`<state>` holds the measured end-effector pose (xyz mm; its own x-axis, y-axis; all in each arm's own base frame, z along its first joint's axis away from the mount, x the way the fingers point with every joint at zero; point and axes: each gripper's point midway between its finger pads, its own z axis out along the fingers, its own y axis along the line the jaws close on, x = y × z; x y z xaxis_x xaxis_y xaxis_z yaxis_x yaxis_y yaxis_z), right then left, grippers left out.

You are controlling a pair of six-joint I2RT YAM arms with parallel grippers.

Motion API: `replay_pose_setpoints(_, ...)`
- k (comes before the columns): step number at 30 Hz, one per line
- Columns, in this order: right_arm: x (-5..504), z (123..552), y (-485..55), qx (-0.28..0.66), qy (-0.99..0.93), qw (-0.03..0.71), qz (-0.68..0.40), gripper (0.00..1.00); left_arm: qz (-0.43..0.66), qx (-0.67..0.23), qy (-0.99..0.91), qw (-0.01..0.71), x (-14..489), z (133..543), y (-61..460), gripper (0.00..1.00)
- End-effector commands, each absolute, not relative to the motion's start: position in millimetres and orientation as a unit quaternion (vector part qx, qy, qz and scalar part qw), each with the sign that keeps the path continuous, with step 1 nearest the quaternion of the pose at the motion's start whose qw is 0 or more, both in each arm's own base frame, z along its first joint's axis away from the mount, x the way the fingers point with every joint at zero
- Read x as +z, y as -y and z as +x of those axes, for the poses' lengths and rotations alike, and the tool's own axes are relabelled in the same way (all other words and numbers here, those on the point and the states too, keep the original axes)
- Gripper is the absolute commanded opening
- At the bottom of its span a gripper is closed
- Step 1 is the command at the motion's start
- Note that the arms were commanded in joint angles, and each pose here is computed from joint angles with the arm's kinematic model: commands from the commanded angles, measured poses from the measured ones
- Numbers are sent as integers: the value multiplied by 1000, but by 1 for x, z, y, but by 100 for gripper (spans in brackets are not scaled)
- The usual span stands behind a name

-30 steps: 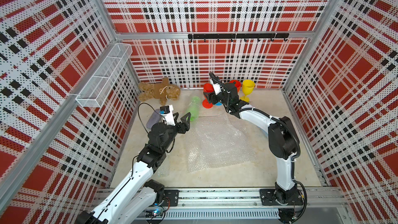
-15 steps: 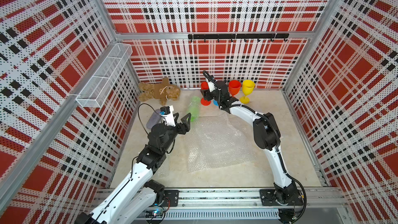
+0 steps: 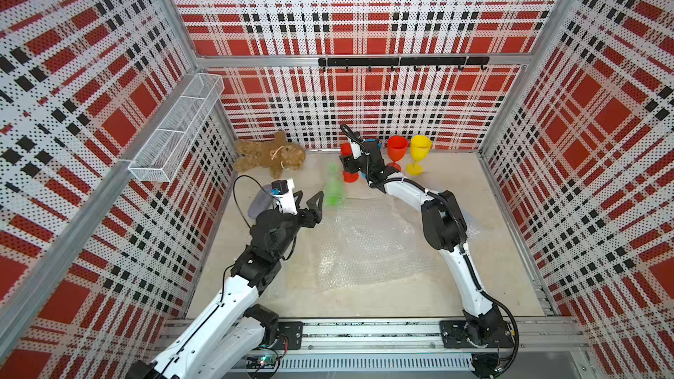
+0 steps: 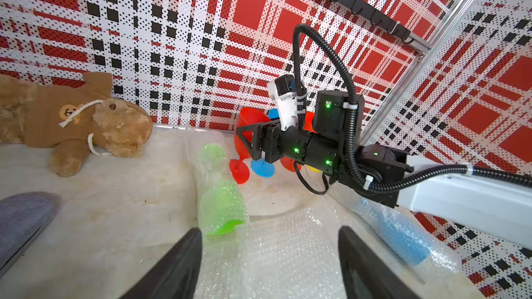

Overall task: Unpack wine glasses from bubble wrap
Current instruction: Place the wine glass at the center of the board.

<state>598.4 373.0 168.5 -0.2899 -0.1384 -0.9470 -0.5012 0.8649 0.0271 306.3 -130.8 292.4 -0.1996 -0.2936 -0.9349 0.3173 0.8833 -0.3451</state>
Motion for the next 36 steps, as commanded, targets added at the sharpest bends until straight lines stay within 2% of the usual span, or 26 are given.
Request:
replay_pose_setpoints(1, 164, 603, -371, 155, -790, 560, -196, 79, 13, -239, -734, 636, 296, 305, 131, 76)
replay_pose_setpoints(7, 165, 601, -370, 155, -790, 560, -195, 92, 13, -238, -734, 636, 296, 305, 131, 76)
replay_pose_setpoints(9, 168, 601, -369, 156, -788, 562, -196, 100, 12, -236, -734, 636, 296, 305, 131, 76)
replay_pose_setpoints(27, 226, 591, -367, 173, -757, 599, -195, 100, 0, -227, -734, 640, 295, 309, 121, 76)
replay_pose_setpoints(36, 286, 578, -366, 192, -721, 633, -206, 100, -34, -211, -739, 639, 290, 316, 106, 77)
